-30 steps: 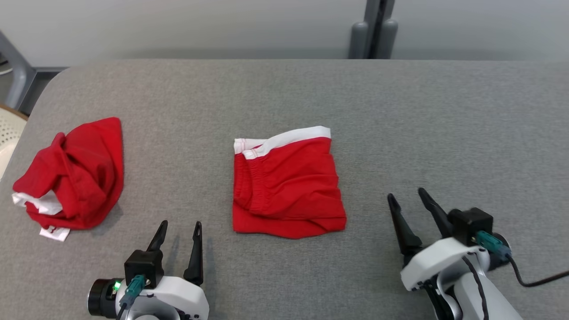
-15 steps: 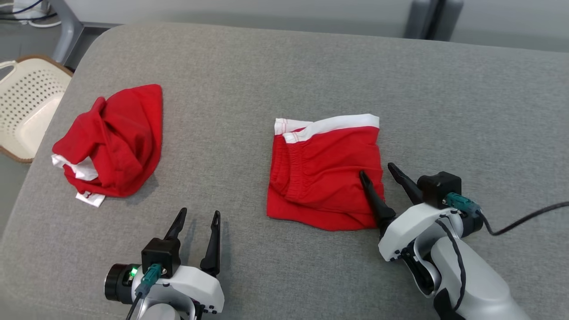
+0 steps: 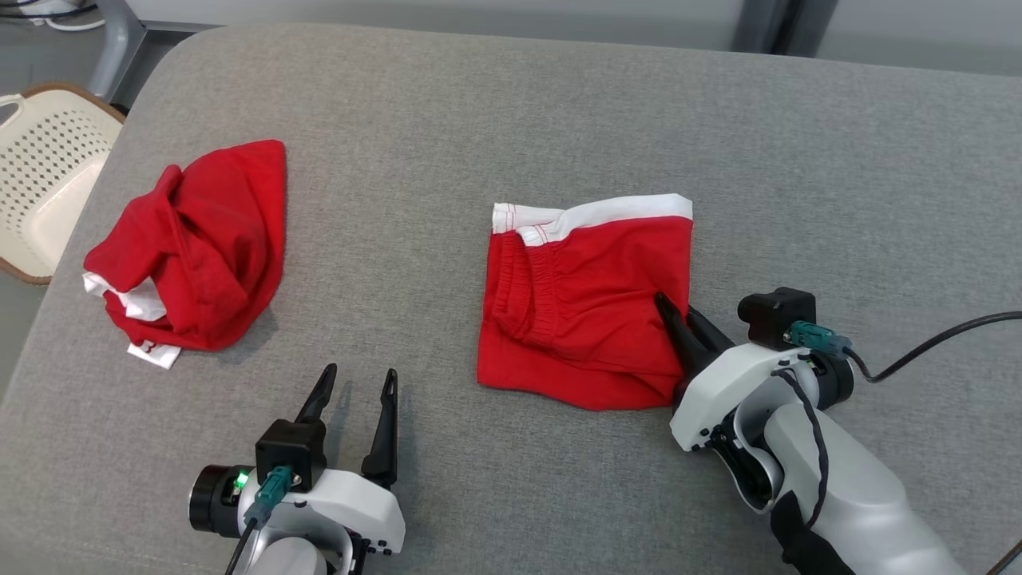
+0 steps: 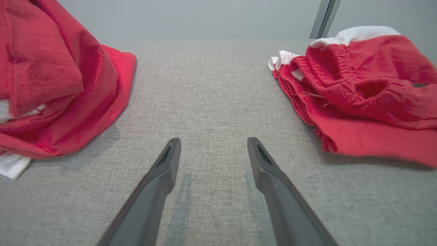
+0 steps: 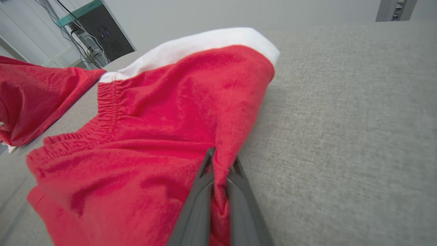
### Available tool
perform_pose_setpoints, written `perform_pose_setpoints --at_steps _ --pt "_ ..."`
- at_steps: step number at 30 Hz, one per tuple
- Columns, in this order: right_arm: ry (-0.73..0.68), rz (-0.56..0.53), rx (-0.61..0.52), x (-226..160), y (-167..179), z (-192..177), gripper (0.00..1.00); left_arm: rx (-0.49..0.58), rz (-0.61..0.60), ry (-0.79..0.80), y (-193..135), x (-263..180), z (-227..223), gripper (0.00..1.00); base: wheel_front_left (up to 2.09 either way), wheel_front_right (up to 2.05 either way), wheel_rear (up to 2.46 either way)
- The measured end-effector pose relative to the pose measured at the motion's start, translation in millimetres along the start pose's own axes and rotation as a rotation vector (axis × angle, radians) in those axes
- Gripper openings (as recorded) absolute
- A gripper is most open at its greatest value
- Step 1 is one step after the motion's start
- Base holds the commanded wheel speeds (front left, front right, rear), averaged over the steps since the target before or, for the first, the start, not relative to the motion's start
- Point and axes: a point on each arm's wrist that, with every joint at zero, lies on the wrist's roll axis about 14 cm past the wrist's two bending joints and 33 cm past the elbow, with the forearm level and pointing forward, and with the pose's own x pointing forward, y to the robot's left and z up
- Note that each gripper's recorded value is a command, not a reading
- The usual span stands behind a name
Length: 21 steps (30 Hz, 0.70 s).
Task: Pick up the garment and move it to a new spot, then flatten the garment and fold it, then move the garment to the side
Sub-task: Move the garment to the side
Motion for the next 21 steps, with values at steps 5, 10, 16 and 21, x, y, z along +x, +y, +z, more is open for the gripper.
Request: perform_pose_setpoints --at_steps 5,10,16,21 --pt "-0.035 -0.061 0.024 -12 -19 11 0.00 0.022 -0.049 -0.010 -14 7 3 1.00 0.00 0.00 0.00" --pt "-0.075 -0.152 0.051 -41 -45 17 0.00 0.046 -0.149 -0.017 -44 17 5 1.00 0.00 0.00 0.00" --pt "-0.108 -0.314 0.084 -91 -89 15 0.00 0.074 -0.329 -0.034 -103 29 9 1.00 0.00 0.00 0.00" --pt "-0.142 -0.442 0.108 -137 -118 15 0.00 0.103 -0.494 -0.041 -159 33 8 1.00 0.00 0.00 0.00"
